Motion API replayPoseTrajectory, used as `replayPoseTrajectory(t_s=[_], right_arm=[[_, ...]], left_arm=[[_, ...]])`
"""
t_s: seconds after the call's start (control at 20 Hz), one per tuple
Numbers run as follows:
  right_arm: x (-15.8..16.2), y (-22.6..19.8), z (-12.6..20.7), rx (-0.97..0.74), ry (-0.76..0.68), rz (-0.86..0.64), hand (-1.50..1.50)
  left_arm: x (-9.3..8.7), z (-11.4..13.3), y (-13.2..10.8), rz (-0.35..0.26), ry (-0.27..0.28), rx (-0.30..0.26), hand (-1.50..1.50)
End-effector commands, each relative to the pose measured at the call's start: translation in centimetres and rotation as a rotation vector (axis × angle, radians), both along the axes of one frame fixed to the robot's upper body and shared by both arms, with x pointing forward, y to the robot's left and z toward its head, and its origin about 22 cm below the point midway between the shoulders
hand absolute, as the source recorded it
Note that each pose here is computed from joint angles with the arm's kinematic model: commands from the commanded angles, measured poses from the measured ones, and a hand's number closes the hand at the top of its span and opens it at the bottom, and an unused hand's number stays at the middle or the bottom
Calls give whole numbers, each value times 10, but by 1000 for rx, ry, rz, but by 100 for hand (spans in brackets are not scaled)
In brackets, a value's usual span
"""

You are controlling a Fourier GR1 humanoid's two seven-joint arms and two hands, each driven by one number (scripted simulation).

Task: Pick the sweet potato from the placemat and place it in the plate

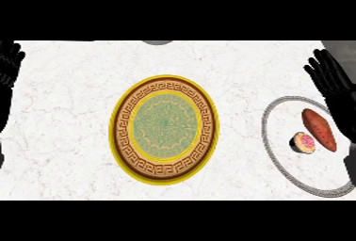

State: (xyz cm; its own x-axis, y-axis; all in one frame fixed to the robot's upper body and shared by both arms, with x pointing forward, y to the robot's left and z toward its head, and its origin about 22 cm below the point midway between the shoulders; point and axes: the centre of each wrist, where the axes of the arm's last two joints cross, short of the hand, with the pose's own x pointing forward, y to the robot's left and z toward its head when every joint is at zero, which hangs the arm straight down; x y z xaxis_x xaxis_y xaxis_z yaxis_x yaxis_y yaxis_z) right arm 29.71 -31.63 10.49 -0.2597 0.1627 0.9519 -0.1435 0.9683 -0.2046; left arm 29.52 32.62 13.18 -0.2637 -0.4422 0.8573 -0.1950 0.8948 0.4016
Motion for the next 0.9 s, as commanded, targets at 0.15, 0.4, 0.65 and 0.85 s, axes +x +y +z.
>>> replayPoseTrajectory(t_s=[0.15, 0.4, 0.65, 0.85], right_arm=[[21, -3, 7, 176, 162, 50, -150], [10, -7, 62, -686, 9, 161, 150], [-19, -28, -74, -247, 180, 78, -150], [-30, -51, -84, -442, 74, 48, -150]], left_arm=[[1, -46, -26, -39, 154, -106, 0], [-6, -74, -45, -85, 284, -146, 0], [-2, -84, -67, -101, 316, -169, 0], [5, -102, -65, -83, 321, -165, 0]])
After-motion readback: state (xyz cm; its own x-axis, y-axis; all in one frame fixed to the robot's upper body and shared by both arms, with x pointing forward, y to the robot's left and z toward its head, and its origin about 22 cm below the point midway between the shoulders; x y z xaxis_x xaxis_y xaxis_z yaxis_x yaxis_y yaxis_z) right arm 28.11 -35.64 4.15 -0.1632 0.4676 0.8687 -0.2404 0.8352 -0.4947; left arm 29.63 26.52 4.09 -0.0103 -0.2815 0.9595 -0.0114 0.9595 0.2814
